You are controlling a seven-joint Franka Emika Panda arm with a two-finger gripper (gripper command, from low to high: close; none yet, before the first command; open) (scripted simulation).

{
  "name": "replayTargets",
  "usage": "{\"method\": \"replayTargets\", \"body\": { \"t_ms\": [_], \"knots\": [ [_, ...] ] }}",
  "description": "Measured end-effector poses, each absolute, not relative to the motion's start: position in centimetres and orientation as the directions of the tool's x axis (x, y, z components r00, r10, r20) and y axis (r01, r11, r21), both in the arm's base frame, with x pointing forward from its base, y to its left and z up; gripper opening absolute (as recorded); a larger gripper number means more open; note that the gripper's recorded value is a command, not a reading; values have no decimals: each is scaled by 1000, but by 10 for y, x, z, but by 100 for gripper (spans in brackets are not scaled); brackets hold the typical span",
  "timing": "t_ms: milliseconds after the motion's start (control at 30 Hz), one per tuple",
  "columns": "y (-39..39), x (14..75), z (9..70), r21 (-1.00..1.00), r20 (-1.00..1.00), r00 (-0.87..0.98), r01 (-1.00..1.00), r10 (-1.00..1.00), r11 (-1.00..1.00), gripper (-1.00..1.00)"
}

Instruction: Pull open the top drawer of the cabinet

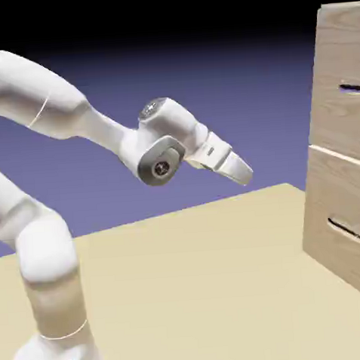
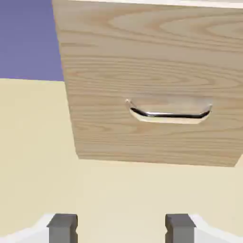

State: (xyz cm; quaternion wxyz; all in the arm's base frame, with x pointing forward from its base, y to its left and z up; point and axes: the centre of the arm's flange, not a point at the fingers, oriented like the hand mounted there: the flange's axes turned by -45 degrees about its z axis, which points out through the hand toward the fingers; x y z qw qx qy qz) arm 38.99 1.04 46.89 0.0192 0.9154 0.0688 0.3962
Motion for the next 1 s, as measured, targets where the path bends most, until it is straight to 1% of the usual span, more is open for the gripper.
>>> {"method": "replayTargets", "body": {
  "t_ms": [133, 267, 367, 500, 633, 767, 867, 1000],
  "knots": [
    [28, 389, 504, 290, 713, 563, 306, 417, -907, 0],
    [41, 385, 538, 488, 645, 401, 440, 651, -754, 0],
    [49, 381, 563, 623, 556, 263, 496, 789, -605, 0],
    [56, 373, 594, 774, 394, 78, 510, 916, -377, 0],
    [59, 364, 624, 876, 195, -86, 463, 977, -134, 0],
    [57, 356, 650, 923, -26, -213, 370, 977, 105, 0],
    [52, 351, 668, 920, -196, -277, 281, 941, 274, 0],
    [43, 345, 690, 866, -413, -319, 154, 853, 477, 0]
  ]
}}
